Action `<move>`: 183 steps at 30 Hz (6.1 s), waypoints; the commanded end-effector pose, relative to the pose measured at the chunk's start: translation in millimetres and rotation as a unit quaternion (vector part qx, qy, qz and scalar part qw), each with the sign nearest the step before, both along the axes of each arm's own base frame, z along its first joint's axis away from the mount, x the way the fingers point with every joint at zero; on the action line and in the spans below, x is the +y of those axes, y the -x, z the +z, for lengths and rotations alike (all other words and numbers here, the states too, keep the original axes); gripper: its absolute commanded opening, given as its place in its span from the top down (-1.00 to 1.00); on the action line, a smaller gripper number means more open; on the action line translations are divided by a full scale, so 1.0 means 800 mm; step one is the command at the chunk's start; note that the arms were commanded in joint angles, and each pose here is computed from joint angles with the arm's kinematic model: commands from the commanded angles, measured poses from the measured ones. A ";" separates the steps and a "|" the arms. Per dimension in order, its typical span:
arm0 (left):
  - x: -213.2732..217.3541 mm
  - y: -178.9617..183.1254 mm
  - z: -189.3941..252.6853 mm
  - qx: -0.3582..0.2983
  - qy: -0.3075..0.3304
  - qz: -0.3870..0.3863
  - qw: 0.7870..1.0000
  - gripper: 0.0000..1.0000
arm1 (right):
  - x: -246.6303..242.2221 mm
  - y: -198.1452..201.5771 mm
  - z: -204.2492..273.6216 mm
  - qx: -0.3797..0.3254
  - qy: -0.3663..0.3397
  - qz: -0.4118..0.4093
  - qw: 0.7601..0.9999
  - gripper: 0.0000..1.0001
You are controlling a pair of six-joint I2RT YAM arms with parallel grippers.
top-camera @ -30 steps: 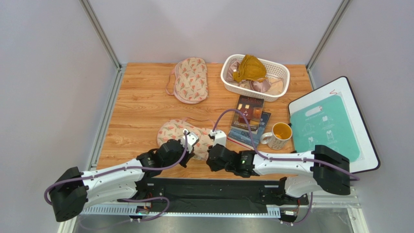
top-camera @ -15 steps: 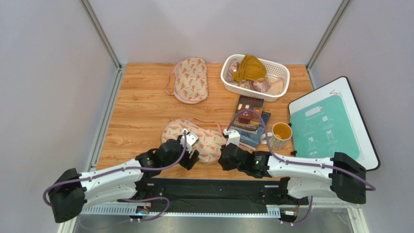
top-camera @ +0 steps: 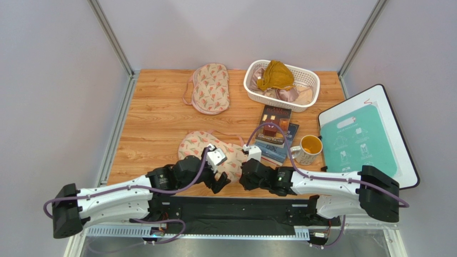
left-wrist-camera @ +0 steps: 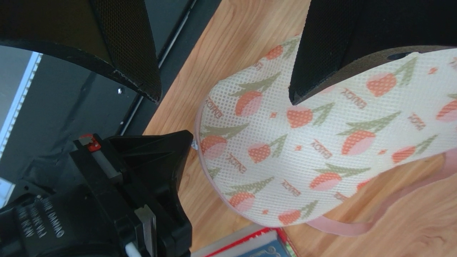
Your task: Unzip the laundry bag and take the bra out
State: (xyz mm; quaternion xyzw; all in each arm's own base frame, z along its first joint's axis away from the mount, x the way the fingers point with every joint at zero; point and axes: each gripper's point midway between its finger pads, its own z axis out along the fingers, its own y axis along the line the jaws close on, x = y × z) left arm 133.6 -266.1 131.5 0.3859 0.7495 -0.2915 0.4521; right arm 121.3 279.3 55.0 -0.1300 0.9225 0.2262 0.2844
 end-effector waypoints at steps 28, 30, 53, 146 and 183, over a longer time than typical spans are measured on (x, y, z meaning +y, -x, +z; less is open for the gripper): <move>-0.037 -0.021 -0.079 0.016 -0.080 0.050 0.995 0.03 | 0.024 0.005 0.023 0.002 -0.053 0.022 0.998 1.00; -0.030 -0.024 -0.084 0.017 -0.089 0.066 0.994 0.50 | 0.024 0.005 0.023 0.002 -0.053 0.023 0.998 1.00; 0.080 -0.009 -0.057 0.022 -0.065 0.157 0.985 1.00 | -0.019 -0.030 0.012 -0.007 -0.026 -0.029 0.999 1.00; 0.065 0.016 -0.066 0.032 -0.097 0.125 0.987 0.78 | -0.003 -0.010 0.000 0.034 -0.041 -0.010 0.999 1.00; -0.070 0.022 -0.092 0.031 -0.130 0.076 0.988 -0.51 | 0.015 0.000 0.005 0.046 -0.068 0.009 0.997 1.00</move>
